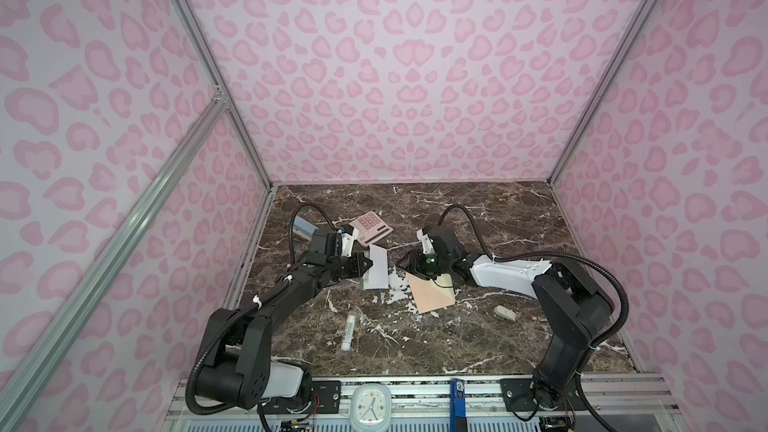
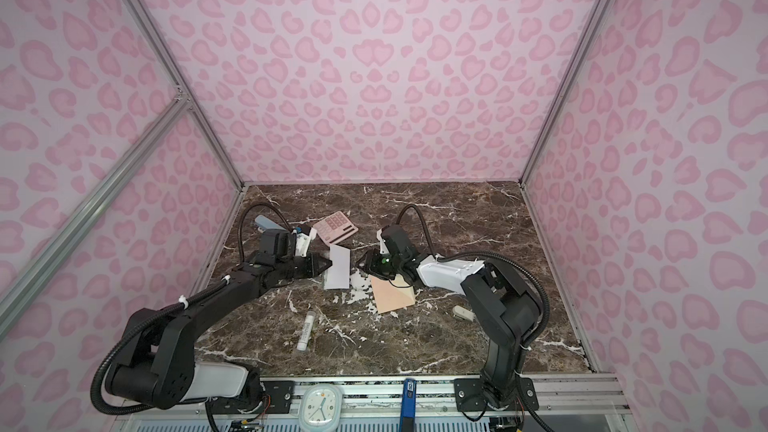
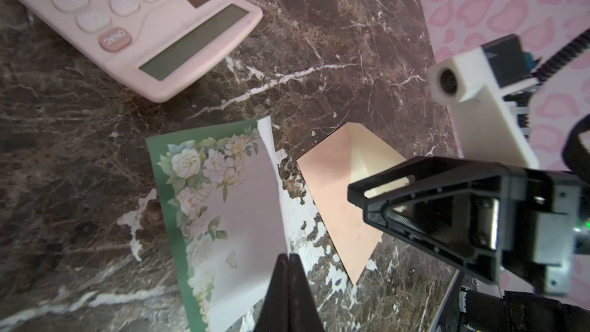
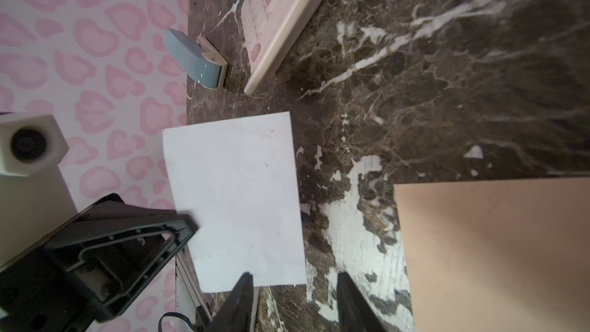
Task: Place the letter into the envelope and seal it
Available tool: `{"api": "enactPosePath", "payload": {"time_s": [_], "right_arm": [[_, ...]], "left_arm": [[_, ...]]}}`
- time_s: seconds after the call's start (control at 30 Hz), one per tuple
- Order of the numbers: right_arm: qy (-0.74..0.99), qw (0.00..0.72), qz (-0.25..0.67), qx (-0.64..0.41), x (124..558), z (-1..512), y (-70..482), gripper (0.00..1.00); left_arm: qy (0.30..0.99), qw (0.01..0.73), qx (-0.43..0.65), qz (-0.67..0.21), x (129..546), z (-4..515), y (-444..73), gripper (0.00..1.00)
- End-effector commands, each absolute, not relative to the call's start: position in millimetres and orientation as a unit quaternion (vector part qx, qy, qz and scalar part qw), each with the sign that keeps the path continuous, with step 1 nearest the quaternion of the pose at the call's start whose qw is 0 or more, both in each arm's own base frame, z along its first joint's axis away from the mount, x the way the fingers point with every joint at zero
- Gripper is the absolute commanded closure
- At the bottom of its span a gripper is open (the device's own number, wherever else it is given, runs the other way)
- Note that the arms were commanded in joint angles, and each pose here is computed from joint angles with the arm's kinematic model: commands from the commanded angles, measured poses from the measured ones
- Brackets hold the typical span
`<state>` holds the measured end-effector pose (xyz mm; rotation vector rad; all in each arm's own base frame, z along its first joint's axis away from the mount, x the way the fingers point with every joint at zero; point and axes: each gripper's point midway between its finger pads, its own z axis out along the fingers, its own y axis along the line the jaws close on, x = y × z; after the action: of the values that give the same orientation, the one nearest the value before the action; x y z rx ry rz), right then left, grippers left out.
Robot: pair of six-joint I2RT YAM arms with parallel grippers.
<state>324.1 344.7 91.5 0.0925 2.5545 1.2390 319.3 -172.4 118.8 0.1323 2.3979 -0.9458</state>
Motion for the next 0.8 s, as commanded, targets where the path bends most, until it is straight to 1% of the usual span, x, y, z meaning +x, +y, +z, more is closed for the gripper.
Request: {"api": "enactPosePath", "payload": {"time_s": [0.0,0.17,0.33,0.53,0.77], "right_arm": [[0.862,0.168,0.478,0.018,330.5,112.0,352.1,0.53],[0.835,0.170,0.524,0.014,332.2,126.6,359.1,0.50],[0.807,0.169,0.565,0.014,333.2,138.4,368.1,0.49],[0.795,0.171,0.581,0.008,334.5,143.5,373.8,0.47],[0.759,0.158,0.631,0.006,332.8,158.4,383.6,0.47]], "left_arm": [[0.885,0.287,0.057,-0.362,313.0,137.4,-173.2,0.96],[0.871,0.315,0.064,-0.373,308.4,165.3,-173.5,0.96],[0.856,0.330,0.065,-0.392,306.1,181.8,-176.7,0.96],[0.841,0.341,0.064,-0.416,305.3,192.6,-181.1,0.96],[0.834,0.345,0.061,-0.427,304.9,197.4,-182.6,0.96]]}}
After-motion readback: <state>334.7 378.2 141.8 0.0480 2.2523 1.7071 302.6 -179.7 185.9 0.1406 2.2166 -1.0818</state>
